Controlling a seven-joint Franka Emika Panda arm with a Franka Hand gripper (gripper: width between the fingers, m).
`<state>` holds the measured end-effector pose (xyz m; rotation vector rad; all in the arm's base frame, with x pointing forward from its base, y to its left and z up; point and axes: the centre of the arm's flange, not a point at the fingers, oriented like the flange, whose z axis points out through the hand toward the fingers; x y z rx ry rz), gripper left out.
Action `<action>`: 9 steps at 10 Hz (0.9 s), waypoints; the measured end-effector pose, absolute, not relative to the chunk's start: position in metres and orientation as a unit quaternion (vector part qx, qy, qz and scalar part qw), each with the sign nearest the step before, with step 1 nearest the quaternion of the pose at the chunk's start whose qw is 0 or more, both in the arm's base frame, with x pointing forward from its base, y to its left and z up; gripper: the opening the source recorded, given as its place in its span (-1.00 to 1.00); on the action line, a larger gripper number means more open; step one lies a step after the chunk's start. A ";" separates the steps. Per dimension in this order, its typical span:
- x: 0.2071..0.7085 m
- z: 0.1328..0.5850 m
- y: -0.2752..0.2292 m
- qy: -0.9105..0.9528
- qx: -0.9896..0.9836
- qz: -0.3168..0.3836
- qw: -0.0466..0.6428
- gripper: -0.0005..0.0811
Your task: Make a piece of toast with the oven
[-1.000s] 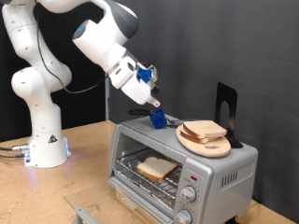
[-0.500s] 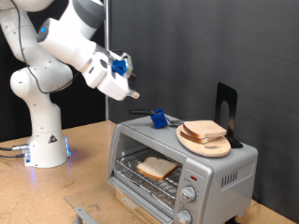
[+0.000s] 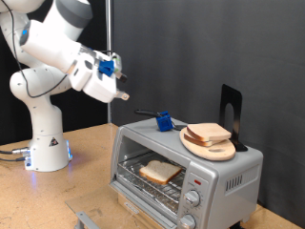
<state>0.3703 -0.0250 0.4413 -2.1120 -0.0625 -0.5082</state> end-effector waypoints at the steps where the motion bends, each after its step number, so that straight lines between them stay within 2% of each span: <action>1: 0.366 0.443 -0.042 -0.011 -0.857 -0.219 0.467 0.98; 3: 0.359 0.446 -0.077 0.018 -0.851 -0.243 0.465 0.98; 5: 0.354 0.447 -0.084 0.022 -0.848 -0.244 0.470 0.98; 7: 0.352 0.445 -0.095 0.092 -0.829 -0.194 0.517 0.98; 9: 0.350 0.441 -0.128 0.182 -0.803 -0.114 0.556 0.98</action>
